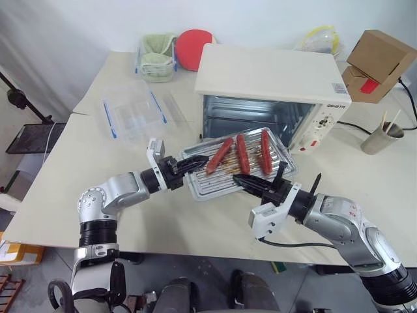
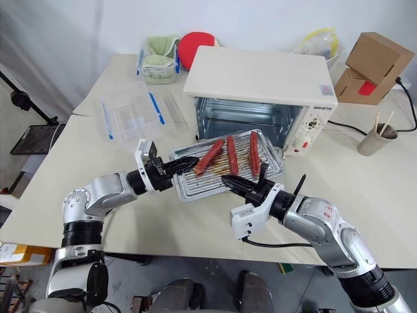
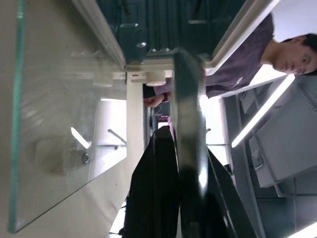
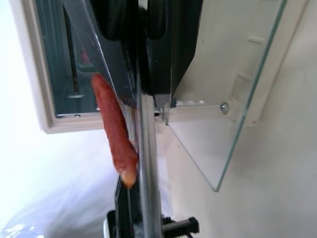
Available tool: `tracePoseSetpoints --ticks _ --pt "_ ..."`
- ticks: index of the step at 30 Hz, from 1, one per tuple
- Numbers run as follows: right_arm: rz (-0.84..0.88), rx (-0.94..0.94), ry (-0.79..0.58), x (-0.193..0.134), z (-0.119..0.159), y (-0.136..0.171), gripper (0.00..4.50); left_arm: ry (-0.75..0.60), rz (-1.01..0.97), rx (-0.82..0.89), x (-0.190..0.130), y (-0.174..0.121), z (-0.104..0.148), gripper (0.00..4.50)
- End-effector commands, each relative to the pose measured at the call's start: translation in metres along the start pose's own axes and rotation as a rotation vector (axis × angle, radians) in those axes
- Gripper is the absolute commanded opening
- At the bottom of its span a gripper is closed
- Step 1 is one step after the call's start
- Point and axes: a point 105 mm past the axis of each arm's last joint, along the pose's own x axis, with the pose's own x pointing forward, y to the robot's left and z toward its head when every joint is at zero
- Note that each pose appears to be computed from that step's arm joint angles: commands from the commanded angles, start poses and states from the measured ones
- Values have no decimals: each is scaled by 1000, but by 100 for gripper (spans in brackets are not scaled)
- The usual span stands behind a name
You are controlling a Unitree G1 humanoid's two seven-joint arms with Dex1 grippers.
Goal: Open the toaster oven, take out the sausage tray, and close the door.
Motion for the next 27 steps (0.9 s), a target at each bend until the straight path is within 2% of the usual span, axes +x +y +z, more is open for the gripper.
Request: tracePoseSetpoints --ticks 1,4,7,8,9,14,19,22,24,27 --pt "-44 16 -23 -6 3 -11 10 -23 -14 6 -3 -3 0 2" --pt "-56 97 -49 -7 6 -12 10 -36 2 -8 -4 1 -1 2" --pt "-54 138 -73 -8 8 -14 84 -61 -7 -15 -6 1 -1 0" --pt "-51 142 -76 -8 8 -14 128 -68 -9 -14 -7 1 -1 0" --pt "-51 142 -77 -9 7 -14 150 -77 -13 -12 -8 0 -1 0" --pt "-40 140 -120 -17 8 -13 318 -126 -18 0 -18 -1 1 0" --pt "-37 191 -111 -36 -4 -9 318 -181 -25 26 -39 -2 5 0" --pt "-56 226 -46 -56 -26 -9 259 -228 -30 44 -58 -1 6 0" --pt "-54 261 -15 -65 -37 -6 192 -248 -35 53 -66 -1 5 0" --pt "-89 410 66 -83 -66 -4 89 -311 -34 68 -90 1 4 0"
